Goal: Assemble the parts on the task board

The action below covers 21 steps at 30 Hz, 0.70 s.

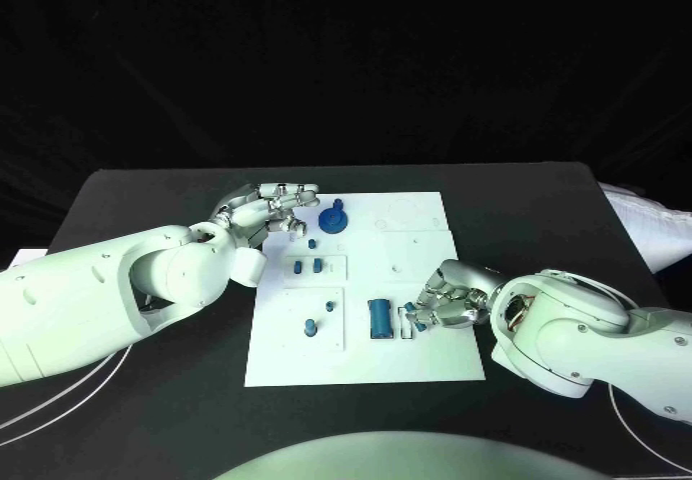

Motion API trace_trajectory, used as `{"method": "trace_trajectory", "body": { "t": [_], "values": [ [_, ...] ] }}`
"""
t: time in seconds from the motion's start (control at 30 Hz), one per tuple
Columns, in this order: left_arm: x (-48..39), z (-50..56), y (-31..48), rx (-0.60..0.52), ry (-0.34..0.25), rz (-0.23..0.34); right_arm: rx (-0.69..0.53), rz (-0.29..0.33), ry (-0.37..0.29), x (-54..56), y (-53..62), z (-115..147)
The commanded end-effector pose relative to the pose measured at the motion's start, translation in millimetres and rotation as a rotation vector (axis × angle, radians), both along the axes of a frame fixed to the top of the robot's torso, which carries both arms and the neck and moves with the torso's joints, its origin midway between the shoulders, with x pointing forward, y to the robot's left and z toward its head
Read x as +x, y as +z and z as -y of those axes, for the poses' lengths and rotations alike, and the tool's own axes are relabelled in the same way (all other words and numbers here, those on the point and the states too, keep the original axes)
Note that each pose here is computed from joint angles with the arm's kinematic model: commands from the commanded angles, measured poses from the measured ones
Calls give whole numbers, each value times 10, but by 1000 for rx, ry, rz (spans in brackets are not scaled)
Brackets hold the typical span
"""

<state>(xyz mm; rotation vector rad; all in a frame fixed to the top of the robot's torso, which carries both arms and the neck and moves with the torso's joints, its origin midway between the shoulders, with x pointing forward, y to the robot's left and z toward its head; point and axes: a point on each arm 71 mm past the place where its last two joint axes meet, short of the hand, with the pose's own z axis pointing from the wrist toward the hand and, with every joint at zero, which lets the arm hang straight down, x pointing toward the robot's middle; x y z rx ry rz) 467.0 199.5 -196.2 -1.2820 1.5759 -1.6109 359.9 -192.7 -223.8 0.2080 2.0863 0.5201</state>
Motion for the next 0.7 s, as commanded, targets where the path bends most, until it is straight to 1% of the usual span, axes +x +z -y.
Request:
{"method": "trace_trajectory", "body": {
  "t": [0.03,0.7],
  "values": [
    [-12,31,11,-9,-22,6,-20,-38,16,-12,-43,-17],
    [-13,34,10,-9,-24,4,-44,-39,41,9,-76,-69]
  ]
}}
